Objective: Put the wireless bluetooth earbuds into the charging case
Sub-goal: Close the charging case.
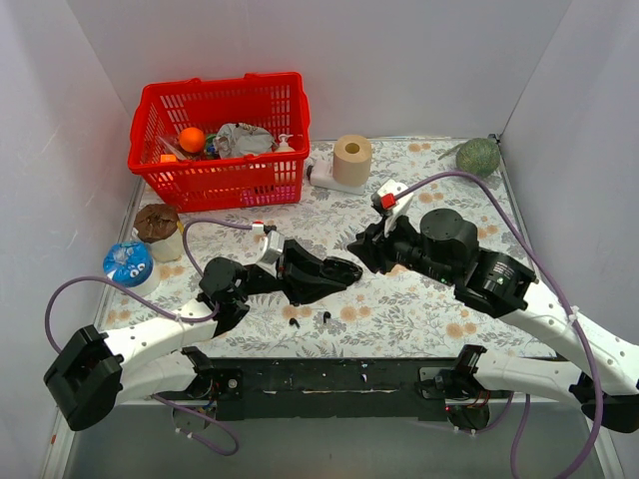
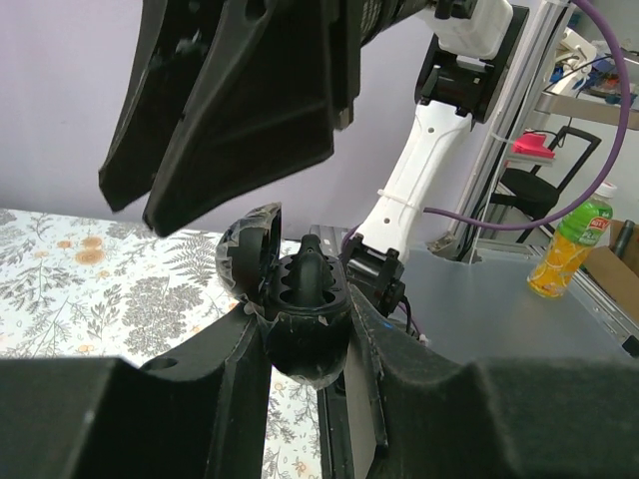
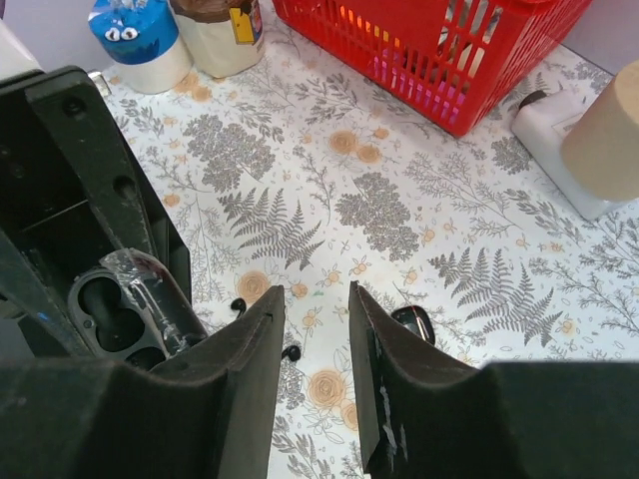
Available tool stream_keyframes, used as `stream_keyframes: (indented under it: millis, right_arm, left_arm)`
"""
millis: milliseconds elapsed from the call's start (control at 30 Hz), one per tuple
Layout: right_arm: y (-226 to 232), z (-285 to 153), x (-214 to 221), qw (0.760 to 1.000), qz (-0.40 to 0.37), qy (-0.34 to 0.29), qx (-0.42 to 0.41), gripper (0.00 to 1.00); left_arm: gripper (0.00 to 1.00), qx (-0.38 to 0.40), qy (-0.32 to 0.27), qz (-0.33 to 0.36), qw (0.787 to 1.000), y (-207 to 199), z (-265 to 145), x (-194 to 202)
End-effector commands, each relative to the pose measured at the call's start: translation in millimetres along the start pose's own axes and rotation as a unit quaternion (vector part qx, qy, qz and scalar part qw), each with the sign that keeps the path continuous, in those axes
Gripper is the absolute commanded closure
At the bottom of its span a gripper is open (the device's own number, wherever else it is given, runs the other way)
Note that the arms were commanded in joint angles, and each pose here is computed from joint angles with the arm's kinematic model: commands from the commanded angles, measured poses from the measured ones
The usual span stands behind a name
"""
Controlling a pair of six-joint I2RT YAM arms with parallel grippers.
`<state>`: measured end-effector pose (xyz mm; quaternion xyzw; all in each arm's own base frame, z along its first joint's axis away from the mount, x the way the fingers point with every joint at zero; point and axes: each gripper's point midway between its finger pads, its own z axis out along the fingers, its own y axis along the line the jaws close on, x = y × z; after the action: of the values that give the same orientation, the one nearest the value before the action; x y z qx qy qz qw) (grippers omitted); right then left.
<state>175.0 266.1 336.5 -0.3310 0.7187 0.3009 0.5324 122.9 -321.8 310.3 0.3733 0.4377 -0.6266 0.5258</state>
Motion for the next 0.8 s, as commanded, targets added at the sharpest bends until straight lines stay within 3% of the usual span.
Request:
stream_keyframes:
  millis: [0,500,667,767]
  right_arm:
    - [7.3,-1.1,-6.1,1.0,0.009,-0.015,-0.019,0.6]
    - [40.8,-3.7,-1.9,0.993,-0.002,-0.013,-0.118,0.62]
    - [34.9,-5.8,-1.7,0.995,0.002,-0.017,-0.101,0.62]
    - [10.0,-11.6,-8.9,0.999,0.023,-0.04,-0.028,0.58]
  left_arm:
    - [1.0,-0.003,-0.009,0.016,1.0,-2.5,-2.1,-6.8]
    - [1.0,-0.008,-0.011,0.02,1.0,-1.0,-1.4,-9.7]
    - [1.0,-0.01,-0.01,0.018,1.0,0.0,-1.4,-9.0]
    - [1.0,-0.017,-0.008,0.013,1.0,1.9,-2.7,-6.4]
